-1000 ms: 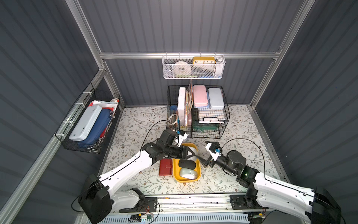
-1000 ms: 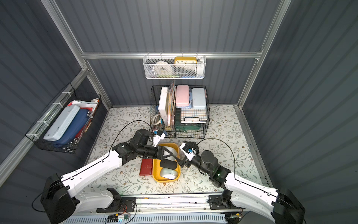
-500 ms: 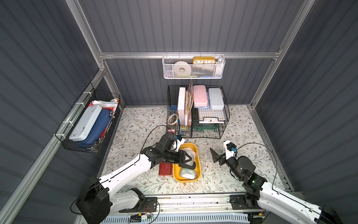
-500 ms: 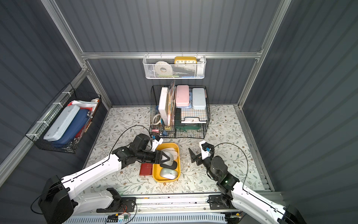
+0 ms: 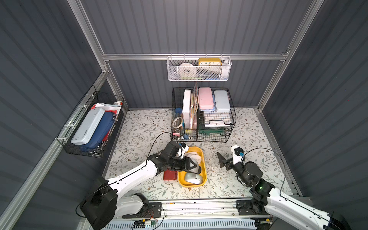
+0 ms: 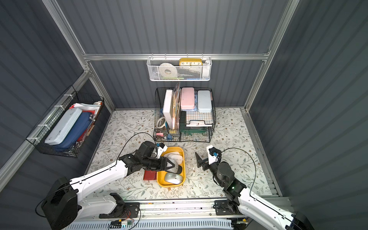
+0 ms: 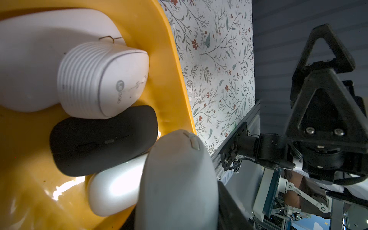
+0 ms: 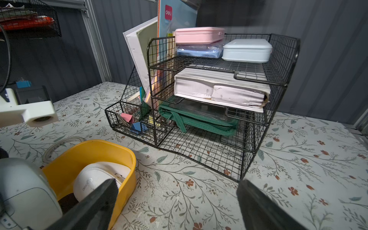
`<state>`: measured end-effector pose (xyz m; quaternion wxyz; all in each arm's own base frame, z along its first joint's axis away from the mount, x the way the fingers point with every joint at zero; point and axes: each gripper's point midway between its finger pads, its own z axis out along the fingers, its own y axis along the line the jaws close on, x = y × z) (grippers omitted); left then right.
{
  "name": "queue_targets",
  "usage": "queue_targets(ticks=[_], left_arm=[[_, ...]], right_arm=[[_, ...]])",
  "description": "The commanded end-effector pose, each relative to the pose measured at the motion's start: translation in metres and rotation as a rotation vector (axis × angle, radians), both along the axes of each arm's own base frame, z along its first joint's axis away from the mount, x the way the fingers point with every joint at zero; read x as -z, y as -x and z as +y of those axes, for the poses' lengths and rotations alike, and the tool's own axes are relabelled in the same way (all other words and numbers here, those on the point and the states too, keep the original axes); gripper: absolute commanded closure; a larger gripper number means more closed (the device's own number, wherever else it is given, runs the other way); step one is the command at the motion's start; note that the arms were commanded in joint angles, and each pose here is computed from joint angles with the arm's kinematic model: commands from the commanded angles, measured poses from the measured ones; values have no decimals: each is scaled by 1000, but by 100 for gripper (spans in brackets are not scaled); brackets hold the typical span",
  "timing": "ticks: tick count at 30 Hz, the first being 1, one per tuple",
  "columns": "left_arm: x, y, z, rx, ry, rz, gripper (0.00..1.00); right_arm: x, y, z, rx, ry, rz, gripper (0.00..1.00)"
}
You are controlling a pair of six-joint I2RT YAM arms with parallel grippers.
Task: Put the mouse in the storage box
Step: Place the mouse in the storage box.
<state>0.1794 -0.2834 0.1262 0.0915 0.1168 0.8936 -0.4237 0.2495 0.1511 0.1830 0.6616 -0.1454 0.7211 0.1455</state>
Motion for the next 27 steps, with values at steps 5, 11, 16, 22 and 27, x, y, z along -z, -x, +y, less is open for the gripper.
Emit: queue_targets(ticks=[5, 11, 16, 22, 27], left_arm=[[21, 4, -5, 4, -8, 50, 80], [34, 3, -13, 14, -26, 69, 78], [42, 2, -13, 15, -49, 79, 62], [44, 4, -10, 20, -70, 74, 25], [46, 2, -5, 3, -99, 58, 15]], right_arm=[[-4, -3, -2, 17, -27, -11, 1], [-4, -3, -2, 23, -27, -8, 1], [-3, -4, -3, 30, -27, -6, 1], [-3, -5, -3, 35, -26, -3, 1], [-3, -6, -4, 39, -25, 1, 1]])
